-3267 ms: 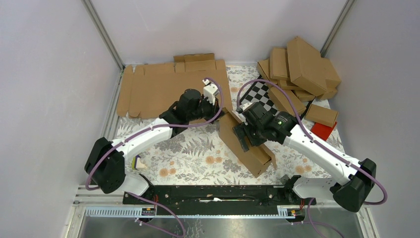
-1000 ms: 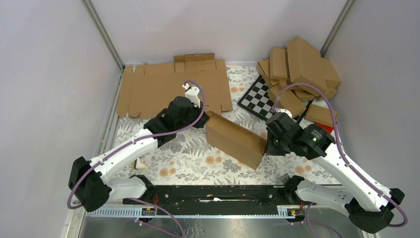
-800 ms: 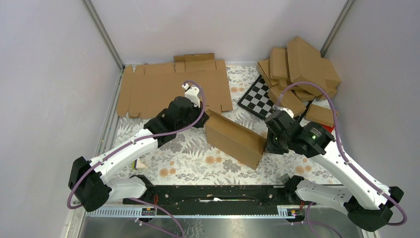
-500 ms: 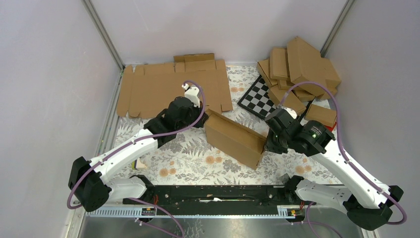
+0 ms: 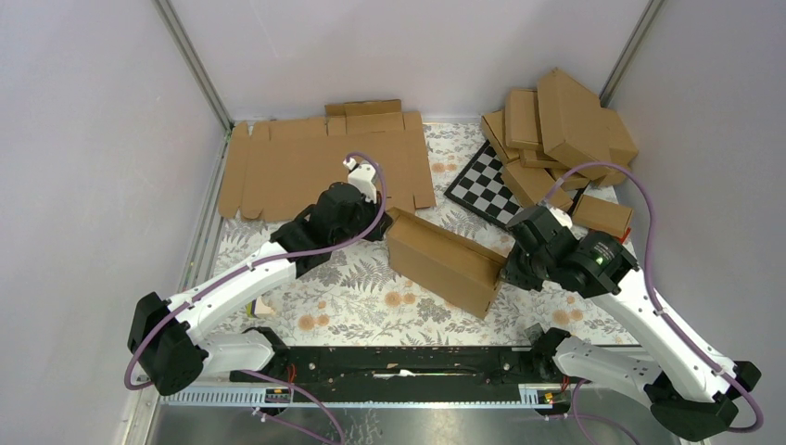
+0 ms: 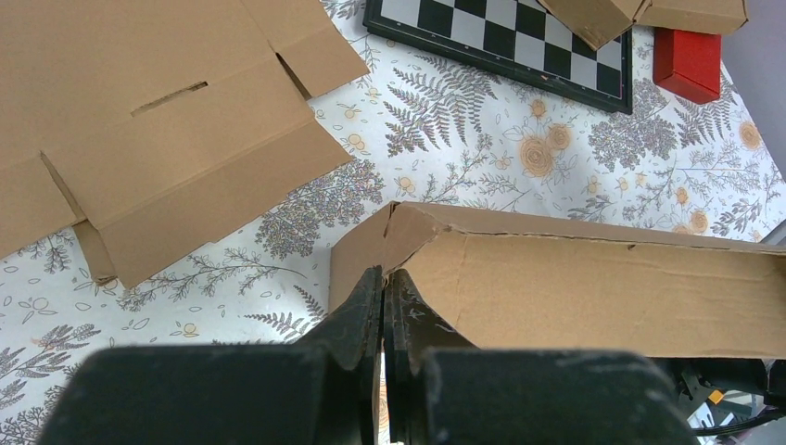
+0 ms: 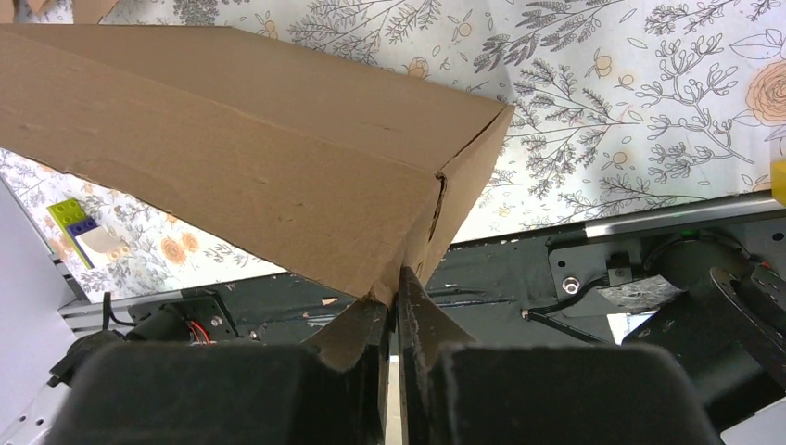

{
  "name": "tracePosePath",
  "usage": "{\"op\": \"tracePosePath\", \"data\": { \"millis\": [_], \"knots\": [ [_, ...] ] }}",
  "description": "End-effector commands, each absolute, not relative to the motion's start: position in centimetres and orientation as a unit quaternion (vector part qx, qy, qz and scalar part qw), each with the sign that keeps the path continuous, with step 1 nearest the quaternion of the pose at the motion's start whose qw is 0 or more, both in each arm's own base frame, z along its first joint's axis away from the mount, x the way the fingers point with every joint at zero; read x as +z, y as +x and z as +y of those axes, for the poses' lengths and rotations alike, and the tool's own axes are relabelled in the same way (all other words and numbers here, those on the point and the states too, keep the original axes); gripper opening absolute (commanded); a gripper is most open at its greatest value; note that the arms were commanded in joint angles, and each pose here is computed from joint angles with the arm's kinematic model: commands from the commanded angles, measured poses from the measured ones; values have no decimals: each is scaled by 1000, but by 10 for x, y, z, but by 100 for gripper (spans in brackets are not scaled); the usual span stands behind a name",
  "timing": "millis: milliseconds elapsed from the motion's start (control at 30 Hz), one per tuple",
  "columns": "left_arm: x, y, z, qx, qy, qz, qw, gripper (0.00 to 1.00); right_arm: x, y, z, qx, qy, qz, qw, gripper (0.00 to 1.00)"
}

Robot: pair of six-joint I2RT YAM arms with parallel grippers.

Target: Fold the paper box

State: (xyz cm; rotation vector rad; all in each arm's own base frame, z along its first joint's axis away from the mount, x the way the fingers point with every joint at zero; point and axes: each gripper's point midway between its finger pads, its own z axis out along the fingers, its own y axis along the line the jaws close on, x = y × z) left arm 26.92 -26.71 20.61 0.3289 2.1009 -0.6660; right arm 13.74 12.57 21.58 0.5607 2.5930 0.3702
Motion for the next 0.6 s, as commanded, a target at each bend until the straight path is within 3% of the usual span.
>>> {"op": "tracePosePath", "data": {
  "millis": [0,567],
  "knots": [
    [211,264,-264,-268,132,845,443,0,220,145,126,146,226,932,245,3],
    [215,262,-270,-275,135,843,443,0,183,140,112,89,194,948,235,1]
  ]
}}
